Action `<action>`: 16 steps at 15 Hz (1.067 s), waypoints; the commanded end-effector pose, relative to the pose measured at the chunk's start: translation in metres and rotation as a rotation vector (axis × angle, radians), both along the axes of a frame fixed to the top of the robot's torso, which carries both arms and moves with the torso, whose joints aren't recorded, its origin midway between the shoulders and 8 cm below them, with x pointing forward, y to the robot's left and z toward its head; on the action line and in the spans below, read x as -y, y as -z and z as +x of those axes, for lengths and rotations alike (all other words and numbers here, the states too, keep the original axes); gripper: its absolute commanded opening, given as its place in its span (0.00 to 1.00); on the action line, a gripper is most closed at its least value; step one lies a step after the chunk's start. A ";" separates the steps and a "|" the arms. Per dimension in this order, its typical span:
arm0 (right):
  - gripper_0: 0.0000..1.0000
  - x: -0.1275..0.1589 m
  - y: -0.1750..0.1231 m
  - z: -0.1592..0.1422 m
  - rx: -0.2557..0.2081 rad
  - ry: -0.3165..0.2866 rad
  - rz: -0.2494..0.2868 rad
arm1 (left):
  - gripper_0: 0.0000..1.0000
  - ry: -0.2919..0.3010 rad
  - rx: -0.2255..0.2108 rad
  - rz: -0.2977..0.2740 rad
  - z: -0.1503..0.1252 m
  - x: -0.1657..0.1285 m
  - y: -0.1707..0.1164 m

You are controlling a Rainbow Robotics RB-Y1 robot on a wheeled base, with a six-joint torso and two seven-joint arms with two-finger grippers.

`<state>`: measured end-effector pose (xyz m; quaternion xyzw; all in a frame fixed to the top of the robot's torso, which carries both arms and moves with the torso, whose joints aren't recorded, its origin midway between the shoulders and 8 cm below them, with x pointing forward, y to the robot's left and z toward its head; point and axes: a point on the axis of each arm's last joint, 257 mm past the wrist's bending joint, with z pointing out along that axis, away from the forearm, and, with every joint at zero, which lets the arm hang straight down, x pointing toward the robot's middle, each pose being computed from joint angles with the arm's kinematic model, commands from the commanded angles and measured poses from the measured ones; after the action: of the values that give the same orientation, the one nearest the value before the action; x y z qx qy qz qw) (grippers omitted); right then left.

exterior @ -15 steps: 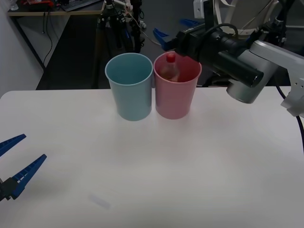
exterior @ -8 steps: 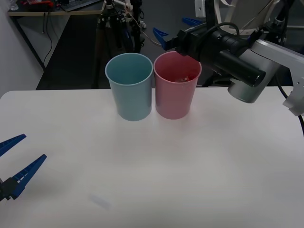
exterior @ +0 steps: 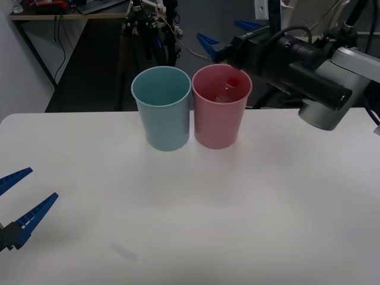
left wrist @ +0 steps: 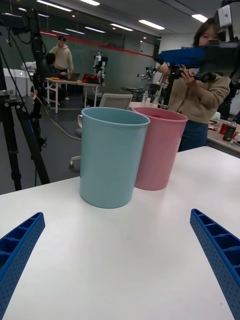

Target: Grasp the object on the table and drop it into the matching bin: aluminum can to the light blue bin, PET bottle to the pink bin.

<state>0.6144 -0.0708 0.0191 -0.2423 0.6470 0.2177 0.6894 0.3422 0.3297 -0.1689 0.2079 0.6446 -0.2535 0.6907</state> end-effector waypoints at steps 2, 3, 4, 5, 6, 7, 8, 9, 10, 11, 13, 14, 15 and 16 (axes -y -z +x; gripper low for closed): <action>1.00 0.022 -0.004 -0.034 0.007 -0.012 0.010 | 1.00 0.000 0.000 0.000 0.000 0.000 0.000; 1.00 0.027 -0.004 -0.046 0.017 -0.019 0.007 | 1.00 0.000 0.000 0.000 0.000 0.000 0.000; 1.00 0.031 -0.004 -0.054 0.027 -0.027 0.005 | 1.00 0.000 0.000 0.000 0.000 0.000 0.000; 1.00 0.034 -0.001 -0.062 0.029 -0.038 0.010 | 1.00 0.000 0.000 0.000 0.000 0.000 0.000; 1.00 0.040 0.003 -0.070 0.023 -0.052 0.021 | 1.00 0.000 0.000 0.000 0.000 0.000 0.000; 1.00 0.043 0.008 -0.076 -0.001 -0.071 0.046 | 1.00 0.000 0.000 0.000 0.000 0.000 0.000; 1.00 0.047 0.014 -0.082 -0.019 -0.084 0.064 | 1.00 0.000 0.000 0.000 0.000 0.000 0.000; 1.00 0.052 0.018 -0.088 -0.024 -0.087 0.071 | 1.00 0.000 0.000 0.000 0.000 0.000 0.000; 1.00 0.061 0.019 -0.093 -0.029 -0.083 0.089 | 1.00 0.000 0.000 0.000 0.000 0.000 0.000; 1.00 0.071 0.025 -0.102 -0.046 -0.084 0.112 | 1.00 0.000 0.000 0.000 0.000 0.000 0.000; 1.00 0.084 0.034 -0.115 -0.073 -0.097 0.136 | 1.00 0.000 0.000 0.000 0.000 0.000 0.000; 1.00 0.091 0.042 -0.124 -0.084 -0.108 0.129 | 1.00 0.000 0.000 0.000 0.000 0.000 0.000; 1.00 0.099 0.049 -0.130 -0.091 -0.108 0.123 | 1.00 0.000 0.000 0.000 0.000 0.000 0.000; 1.00 0.106 0.056 -0.136 -0.108 -0.110 0.124 | 1.00 0.000 0.000 0.000 0.000 0.000 0.000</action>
<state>0.4832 -0.1719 -0.0318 -0.2228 0.6508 0.3052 0.6585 0.3422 0.3297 -0.1689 0.2079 0.6446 -0.2535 0.6907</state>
